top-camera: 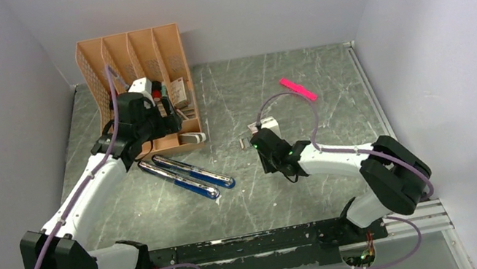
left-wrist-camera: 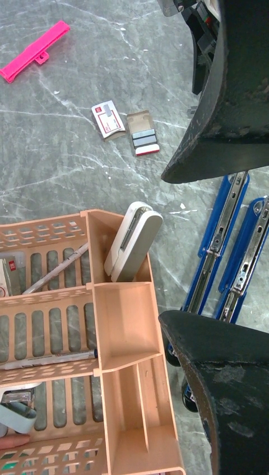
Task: Load the staples into the stapler
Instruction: Pick up several staples from the center of the board.
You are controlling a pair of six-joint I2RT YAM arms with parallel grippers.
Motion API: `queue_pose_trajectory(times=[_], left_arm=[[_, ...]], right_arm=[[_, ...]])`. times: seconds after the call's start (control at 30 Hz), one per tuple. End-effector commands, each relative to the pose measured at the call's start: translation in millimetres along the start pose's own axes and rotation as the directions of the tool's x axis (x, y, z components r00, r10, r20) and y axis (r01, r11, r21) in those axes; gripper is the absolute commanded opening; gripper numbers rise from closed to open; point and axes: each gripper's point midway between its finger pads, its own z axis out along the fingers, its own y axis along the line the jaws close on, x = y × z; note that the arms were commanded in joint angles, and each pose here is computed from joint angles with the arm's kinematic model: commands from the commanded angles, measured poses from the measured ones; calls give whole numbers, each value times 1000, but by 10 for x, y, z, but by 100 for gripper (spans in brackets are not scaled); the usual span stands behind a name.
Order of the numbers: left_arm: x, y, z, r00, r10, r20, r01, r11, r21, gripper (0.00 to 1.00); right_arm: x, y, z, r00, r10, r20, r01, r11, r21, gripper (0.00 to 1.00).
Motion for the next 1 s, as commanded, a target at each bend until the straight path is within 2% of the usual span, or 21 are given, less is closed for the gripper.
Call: queue_pose_trajectory(times=[0.0,0.3,0.53,0.63,0.73,0.8,0.97], left_arm=[[-102,-34,0,1000,2,19,-2,1000,28,87],[-111,-18,8,1000,-4,19,3,999,33,87],[-126,-12,4,1000,-9,22,8,999,36,86],[-126,-14,3,1000,-10,21,9,999,39,86],[-124,-11,3,1000,-11,19,10,999,40,86],[-127,-4,-1,1000,-10,20,9,999,38,86],[-128,-3,-7,1000,-10,21,9,999,38,86]], right_arm=[[-16,-122,-31,1000,14,7,-15,998,56,36],[-19,-161,-53,998,59,26,-61,997,57,12],[-141,-110,-146,990,112,85,-111,994,-13,10],[-158,-99,-145,990,111,88,-109,993,-33,12],[-134,-78,-105,992,108,69,-105,994,-42,26],[-126,-60,-78,993,104,58,-102,994,-46,32],[-119,-29,-31,994,104,39,-102,993,-54,35]])
